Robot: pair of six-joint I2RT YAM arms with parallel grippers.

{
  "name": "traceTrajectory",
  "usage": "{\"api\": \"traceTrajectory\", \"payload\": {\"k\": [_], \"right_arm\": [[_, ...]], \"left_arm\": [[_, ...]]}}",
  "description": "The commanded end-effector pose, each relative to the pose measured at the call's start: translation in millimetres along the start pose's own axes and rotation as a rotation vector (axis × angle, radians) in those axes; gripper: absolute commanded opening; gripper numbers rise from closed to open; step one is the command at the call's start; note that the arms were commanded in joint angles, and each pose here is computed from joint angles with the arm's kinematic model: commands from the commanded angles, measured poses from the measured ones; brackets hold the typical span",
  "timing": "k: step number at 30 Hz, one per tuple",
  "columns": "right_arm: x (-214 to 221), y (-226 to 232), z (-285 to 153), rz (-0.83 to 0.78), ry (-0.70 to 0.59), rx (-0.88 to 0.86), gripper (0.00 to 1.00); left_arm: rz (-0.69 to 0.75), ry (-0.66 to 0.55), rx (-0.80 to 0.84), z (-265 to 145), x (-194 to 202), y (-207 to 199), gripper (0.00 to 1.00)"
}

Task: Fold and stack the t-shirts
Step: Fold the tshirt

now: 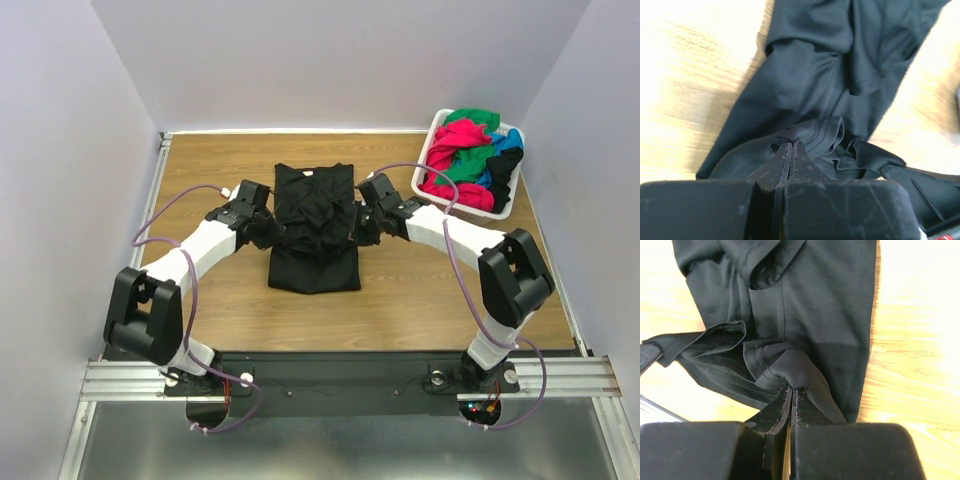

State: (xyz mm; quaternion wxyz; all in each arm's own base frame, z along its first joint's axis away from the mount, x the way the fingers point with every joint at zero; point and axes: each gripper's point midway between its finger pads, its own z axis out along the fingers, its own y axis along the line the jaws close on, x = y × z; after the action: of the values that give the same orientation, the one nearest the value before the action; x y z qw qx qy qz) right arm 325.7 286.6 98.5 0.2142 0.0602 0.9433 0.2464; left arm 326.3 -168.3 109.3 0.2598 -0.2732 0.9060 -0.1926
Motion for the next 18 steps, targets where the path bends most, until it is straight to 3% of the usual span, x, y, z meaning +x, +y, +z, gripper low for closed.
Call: {"api": "traceTrajectory", "payload": {"k": [1,11,15,16,18], "right_arm": [[-26.1,2.0,0.3,-0.001,-0.063,0.006,0.00],[-41.1,-11.6,18.8,0.023,-0.081,0.061,0.01],[-46.1,-5.9,17.1,0.007,-0.089,0.045,0.13],[-47.8,-4.5,15.6,0.004,-0.094,0.043,0.14],[-50.8,-1.5,11.5,-0.001,-0.106,0.035,0.22]], "left_arm": [[0.021,-0.028,0.047,0.8,-16.7,-18.2,0.00],[0.008,0.002,-0.041,28.1,-18.2,-4.8,0.00],[-0.002,0.012,-0.056,27.3,-18.7,-4.1,0.00],[0.001,-0.011,-0.078,27.5,-22.9,0.4,0.11],[-0.001,-0.040,-0.086,21.6,-30.6,0.0,0.43]]}}
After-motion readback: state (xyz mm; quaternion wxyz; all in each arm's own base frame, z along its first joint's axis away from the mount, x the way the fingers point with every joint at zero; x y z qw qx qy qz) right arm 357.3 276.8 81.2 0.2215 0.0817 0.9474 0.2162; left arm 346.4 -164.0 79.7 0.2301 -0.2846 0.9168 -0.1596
